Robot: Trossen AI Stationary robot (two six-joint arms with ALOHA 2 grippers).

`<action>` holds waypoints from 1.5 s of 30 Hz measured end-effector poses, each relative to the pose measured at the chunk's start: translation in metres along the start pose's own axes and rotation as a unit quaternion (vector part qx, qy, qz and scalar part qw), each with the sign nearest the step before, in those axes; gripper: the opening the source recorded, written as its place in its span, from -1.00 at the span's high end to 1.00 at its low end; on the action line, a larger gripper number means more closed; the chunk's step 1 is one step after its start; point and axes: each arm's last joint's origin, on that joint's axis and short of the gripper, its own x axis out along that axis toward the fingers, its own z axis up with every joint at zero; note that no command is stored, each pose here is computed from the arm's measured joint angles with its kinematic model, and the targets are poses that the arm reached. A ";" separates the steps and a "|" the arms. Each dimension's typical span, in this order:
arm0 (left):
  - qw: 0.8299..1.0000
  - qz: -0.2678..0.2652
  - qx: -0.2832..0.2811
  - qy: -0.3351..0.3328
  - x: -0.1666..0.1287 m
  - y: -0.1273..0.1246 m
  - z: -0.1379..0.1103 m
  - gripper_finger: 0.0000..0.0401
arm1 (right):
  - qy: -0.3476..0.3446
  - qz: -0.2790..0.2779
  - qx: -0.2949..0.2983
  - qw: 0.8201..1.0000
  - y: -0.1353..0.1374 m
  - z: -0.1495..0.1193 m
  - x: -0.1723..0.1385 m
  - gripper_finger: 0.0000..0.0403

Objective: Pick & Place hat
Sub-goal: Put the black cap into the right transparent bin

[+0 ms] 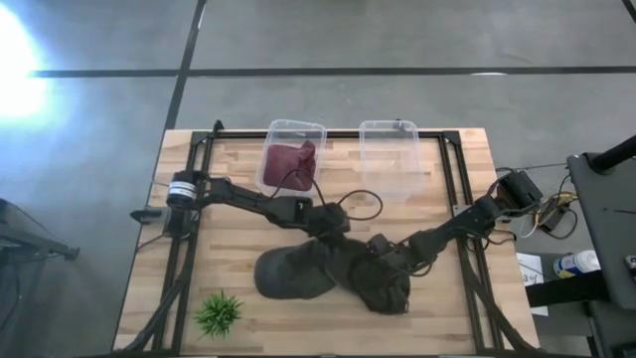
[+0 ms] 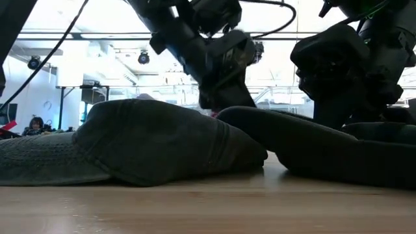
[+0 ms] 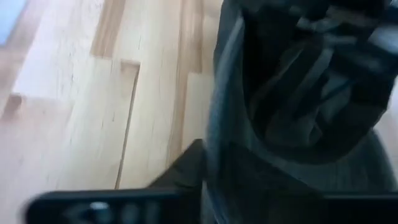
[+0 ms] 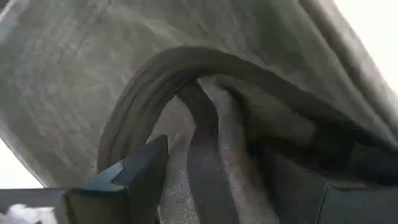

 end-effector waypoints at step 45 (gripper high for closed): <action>0.909 0.388 -0.013 -0.150 -0.140 0.050 0.169 0.94 | -0.188 -0.107 -0.073 0.974 -0.001 0.019 -0.251 -0.22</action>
